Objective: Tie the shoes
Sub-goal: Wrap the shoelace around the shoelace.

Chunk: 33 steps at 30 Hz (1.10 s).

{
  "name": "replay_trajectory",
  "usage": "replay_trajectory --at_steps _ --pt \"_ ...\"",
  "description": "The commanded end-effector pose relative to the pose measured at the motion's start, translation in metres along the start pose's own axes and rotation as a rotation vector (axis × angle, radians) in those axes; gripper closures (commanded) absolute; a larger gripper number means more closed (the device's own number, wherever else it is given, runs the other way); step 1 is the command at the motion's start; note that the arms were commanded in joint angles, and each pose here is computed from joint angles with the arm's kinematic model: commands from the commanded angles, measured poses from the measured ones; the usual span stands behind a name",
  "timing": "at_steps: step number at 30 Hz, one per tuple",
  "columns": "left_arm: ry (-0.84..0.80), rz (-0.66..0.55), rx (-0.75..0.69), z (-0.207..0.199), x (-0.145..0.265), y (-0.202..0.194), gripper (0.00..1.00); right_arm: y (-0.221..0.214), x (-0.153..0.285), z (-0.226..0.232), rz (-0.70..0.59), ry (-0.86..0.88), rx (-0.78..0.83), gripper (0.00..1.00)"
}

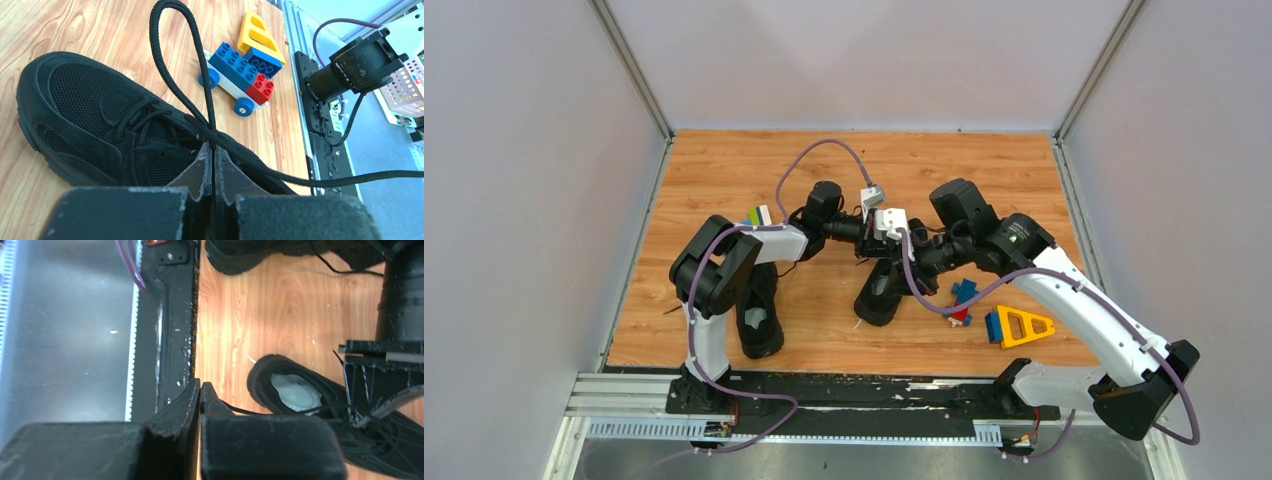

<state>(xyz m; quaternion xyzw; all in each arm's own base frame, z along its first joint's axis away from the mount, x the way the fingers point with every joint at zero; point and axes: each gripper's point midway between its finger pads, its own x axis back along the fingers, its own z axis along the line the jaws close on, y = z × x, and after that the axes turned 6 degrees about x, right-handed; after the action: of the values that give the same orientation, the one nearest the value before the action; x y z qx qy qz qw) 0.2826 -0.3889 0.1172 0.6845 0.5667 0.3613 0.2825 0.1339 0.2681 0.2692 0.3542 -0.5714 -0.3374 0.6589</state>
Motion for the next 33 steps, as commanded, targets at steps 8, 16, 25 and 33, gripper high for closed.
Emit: replay_trajectory --at_steps 8,16,25,33 --pt "-0.021 -0.023 -0.073 -0.01 -0.001 0.019 1.0 -0.094 0.019 -0.05 0.157 -0.175 -0.003 1.0" --pt "-0.032 -0.034 -0.092 -0.015 -0.001 0.023 1.0 -0.154 0.019 -0.053 0.282 -0.156 0.042 0.97" --pt "-0.044 -0.021 -0.141 -0.019 0.002 0.018 1.0 -0.141 0.044 -0.115 0.005 -0.214 -0.147 0.57" --pt "-0.092 -0.023 -0.18 -0.026 0.003 0.016 1.0 -0.133 0.033 -0.159 -0.225 -0.058 -0.263 0.55"
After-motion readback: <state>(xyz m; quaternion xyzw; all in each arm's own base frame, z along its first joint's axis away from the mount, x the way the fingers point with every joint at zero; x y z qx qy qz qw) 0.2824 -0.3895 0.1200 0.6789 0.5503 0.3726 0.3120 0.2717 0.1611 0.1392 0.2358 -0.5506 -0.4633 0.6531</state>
